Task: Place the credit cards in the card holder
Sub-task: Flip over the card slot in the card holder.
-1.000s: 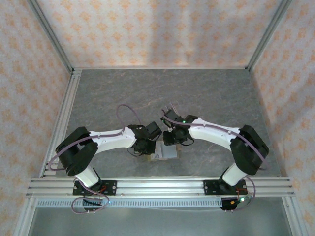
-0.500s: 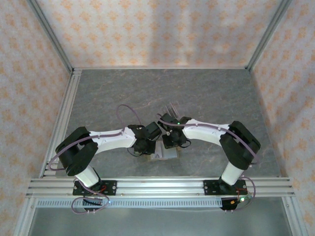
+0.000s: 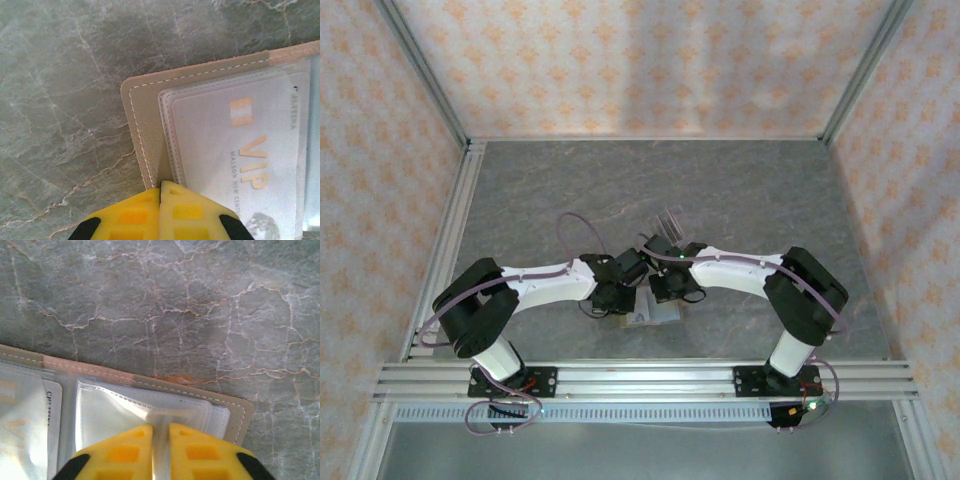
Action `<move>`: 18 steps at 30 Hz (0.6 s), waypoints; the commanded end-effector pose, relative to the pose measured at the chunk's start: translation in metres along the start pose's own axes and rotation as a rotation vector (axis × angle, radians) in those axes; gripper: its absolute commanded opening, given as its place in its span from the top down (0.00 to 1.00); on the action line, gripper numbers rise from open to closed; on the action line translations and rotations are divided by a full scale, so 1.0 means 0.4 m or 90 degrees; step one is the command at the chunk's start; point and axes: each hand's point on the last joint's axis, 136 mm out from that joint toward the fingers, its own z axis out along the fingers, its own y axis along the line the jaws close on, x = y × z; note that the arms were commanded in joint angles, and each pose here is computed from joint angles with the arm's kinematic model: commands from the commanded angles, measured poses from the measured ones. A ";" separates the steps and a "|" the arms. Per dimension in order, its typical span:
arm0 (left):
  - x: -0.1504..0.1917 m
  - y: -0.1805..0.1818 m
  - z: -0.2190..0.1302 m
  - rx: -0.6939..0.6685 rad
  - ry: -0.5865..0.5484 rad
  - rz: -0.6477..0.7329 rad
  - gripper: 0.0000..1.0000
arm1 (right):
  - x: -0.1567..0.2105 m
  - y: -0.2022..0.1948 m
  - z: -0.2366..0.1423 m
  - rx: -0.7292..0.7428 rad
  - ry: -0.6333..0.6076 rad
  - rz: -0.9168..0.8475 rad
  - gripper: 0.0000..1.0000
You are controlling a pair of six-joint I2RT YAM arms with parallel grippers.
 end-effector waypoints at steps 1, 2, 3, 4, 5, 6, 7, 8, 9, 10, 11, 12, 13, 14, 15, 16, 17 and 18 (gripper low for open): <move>0.019 0.023 0.008 -0.034 0.011 0.002 1.00 | 0.053 -0.023 0.023 0.078 0.013 -0.043 0.91; 0.019 0.023 0.008 -0.034 0.011 0.003 1.00 | 0.049 -0.023 0.016 0.079 0.010 -0.044 0.92; 0.018 0.023 0.008 -0.034 0.010 0.004 1.00 | 0.044 -0.021 0.008 0.080 0.007 -0.045 0.94; 0.018 0.022 0.006 -0.034 0.010 0.006 1.00 | 0.039 -0.020 0.000 0.080 0.003 -0.047 0.96; 0.017 0.023 0.006 -0.035 0.010 0.005 1.00 | 0.032 -0.018 -0.008 0.080 -0.001 -0.047 0.98; 0.016 0.021 0.005 -0.034 0.008 0.006 1.00 | 0.029 -0.017 -0.015 0.080 -0.004 -0.049 1.00; 0.016 0.022 0.006 -0.036 0.009 0.007 1.00 | 0.023 -0.015 -0.025 0.079 -0.007 -0.050 1.00; 0.015 0.020 0.004 -0.034 0.008 0.009 1.00 | 0.019 -0.012 -0.035 0.078 -0.010 -0.050 1.00; 0.014 0.020 0.005 -0.034 0.008 0.009 1.00 | 0.014 -0.011 -0.043 0.077 -0.013 -0.051 1.00; 0.014 0.021 0.004 -0.035 0.008 0.010 1.00 | 0.010 -0.006 -0.053 0.073 -0.017 -0.051 1.00; 0.013 0.021 0.004 -0.035 0.008 0.010 1.00 | 0.004 -0.003 -0.062 0.070 -0.022 -0.051 1.00; 0.013 0.020 0.003 -0.034 0.008 0.011 1.00 | 0.000 0.000 -0.071 0.067 -0.026 -0.051 1.00; 0.012 0.019 0.004 -0.035 0.008 0.012 1.00 | -0.004 0.003 -0.080 0.062 -0.031 -0.051 1.00; 0.012 0.018 0.003 -0.034 0.007 0.013 1.00 | -0.008 0.009 -0.087 0.055 -0.034 -0.050 1.00; 0.011 0.018 0.002 -0.034 0.007 0.014 1.00 | -0.010 0.015 -0.095 0.047 -0.037 -0.050 1.00; 0.010 0.017 0.002 -0.033 0.007 0.014 1.00 | -0.013 0.023 -0.100 0.036 -0.038 -0.049 1.00; 0.008 0.013 0.000 -0.030 0.006 0.015 1.00 | -0.013 0.031 -0.103 0.025 -0.036 -0.048 1.00; 0.007 0.011 -0.001 -0.029 0.006 0.016 1.00 | -0.013 0.041 -0.104 0.013 -0.034 -0.048 1.00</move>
